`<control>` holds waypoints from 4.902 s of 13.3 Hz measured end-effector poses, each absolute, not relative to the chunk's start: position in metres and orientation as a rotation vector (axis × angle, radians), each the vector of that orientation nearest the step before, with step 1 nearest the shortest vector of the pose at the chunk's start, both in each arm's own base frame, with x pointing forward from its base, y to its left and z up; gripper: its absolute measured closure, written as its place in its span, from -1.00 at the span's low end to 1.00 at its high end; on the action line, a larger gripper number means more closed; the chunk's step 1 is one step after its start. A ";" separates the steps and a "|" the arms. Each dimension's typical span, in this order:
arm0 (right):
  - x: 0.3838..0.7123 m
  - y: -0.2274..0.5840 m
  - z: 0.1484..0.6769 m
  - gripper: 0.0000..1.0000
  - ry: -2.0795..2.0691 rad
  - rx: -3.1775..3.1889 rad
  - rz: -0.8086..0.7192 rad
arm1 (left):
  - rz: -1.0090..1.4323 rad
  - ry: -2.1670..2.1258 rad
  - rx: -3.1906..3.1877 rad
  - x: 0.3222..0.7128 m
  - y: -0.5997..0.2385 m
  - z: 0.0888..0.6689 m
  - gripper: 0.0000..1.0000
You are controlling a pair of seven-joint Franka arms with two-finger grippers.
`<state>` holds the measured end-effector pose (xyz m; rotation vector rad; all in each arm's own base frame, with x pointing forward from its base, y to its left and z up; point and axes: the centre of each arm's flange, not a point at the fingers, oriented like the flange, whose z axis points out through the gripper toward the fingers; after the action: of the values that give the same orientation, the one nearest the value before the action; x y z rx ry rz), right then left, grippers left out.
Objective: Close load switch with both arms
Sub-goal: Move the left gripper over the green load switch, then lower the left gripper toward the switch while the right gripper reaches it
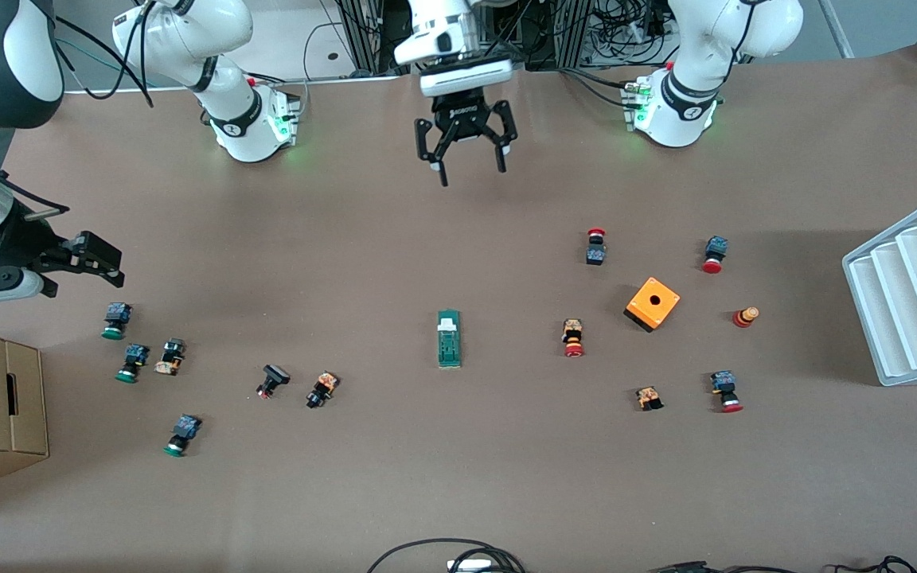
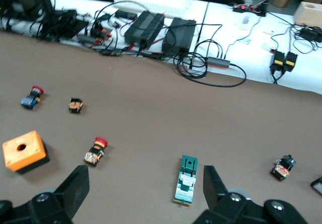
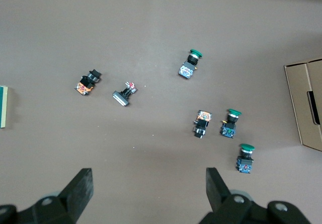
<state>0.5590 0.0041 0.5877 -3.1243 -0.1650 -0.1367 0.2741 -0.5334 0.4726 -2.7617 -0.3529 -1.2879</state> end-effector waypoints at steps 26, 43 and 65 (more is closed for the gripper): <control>0.580 0.067 0.531 -1.00 -0.327 -3.138 0.000 | -1.815 -0.182 -2.525 0.323 -0.582 0.157 -1.00; 0.592 0.238 0.486 -1.00 0.808 -2.844 0.150 | -1.884 -0.245 -2.482 0.343 -0.583 0.075 -0.99; 0.553 0.435 0.322 -0.66 1.754 -2.284 0.288 | -1.899 -0.184 -2.442 0.343 -0.574 0.055 -0.81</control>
<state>0.5531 0.4353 0.3218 -2.2838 1.7537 0.2876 0.3433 -0.5742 0.0551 -2.4416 -0.1843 -1.8992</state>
